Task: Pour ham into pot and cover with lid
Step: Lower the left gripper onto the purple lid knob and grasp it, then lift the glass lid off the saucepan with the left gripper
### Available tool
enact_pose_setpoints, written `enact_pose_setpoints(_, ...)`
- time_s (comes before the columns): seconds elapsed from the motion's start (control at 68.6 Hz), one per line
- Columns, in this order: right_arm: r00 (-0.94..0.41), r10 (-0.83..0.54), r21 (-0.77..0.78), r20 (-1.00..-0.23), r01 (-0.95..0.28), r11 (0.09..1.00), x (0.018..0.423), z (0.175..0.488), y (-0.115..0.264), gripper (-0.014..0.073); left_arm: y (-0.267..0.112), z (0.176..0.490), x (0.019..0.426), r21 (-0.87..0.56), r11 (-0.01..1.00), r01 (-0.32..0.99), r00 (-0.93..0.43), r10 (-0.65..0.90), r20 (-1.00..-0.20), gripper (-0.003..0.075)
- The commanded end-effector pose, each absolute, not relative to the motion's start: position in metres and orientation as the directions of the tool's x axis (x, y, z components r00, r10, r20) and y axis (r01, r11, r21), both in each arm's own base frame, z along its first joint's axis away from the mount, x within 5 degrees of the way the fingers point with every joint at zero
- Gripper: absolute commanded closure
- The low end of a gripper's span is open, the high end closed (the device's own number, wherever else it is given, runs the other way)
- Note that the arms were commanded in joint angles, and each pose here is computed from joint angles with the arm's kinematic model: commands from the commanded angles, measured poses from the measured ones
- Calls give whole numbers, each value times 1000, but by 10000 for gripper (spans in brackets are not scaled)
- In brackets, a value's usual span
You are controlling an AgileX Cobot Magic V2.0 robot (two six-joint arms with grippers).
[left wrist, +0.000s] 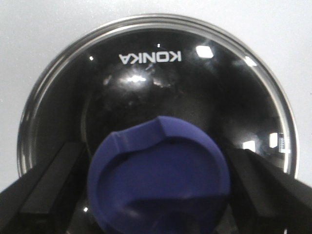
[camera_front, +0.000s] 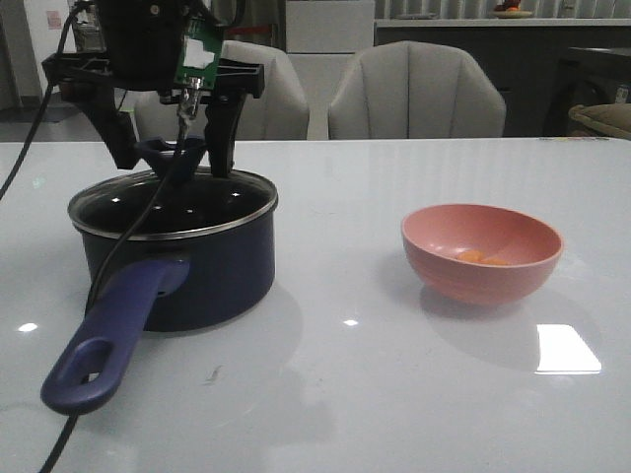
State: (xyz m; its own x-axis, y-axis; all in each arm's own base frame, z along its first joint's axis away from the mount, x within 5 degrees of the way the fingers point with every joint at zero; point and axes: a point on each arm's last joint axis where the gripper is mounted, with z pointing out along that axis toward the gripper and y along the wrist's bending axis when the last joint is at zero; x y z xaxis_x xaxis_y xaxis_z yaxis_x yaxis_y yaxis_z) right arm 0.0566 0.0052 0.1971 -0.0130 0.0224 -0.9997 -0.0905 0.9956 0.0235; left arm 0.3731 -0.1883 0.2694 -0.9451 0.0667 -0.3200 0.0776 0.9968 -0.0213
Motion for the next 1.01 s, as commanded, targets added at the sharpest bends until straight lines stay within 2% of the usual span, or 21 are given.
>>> enact_pose_setpoints(0.0, 95, 16, 8, -995, -86, 996, 54, 208, 5, 428, -181, 301, 372, -85, 995, 53, -916, 14, -400, 169)
enact_pose_setpoints(0.146, 95, 16, 8, -995, -86, 996, 54, 208, 5, 428, -177, 301, 373, -86, 995, 40, -921, 3, -390, 358)
enact_pose_setpoints(0.248, 95, 16, 8, -995, -86, 996, 54, 208, 5, 428, -177, 301, 373, -85, 995, 43, -921, 7, -391, 437)
enact_pose_setpoints(0.408, 95, 16, 8, -995, -86, 996, 54, 208, 5, 428, -177, 306, 374, -86, 995, 49, -917, 11, -399, 442)
enact_pose_setpoints(0.758, 95, 16, 8, -995, -86, 996, 54, 208, 5, 428, -172, 347, 369, -92, 994, 58, -873, 6, -487, 442)
enact_pose_setpoints(0.992, 95, 16, 8, -995, -86, 996, 54, 208, 5, 428, -140, 369, 361, -41, 992, 116, -858, 79, -508, 442)
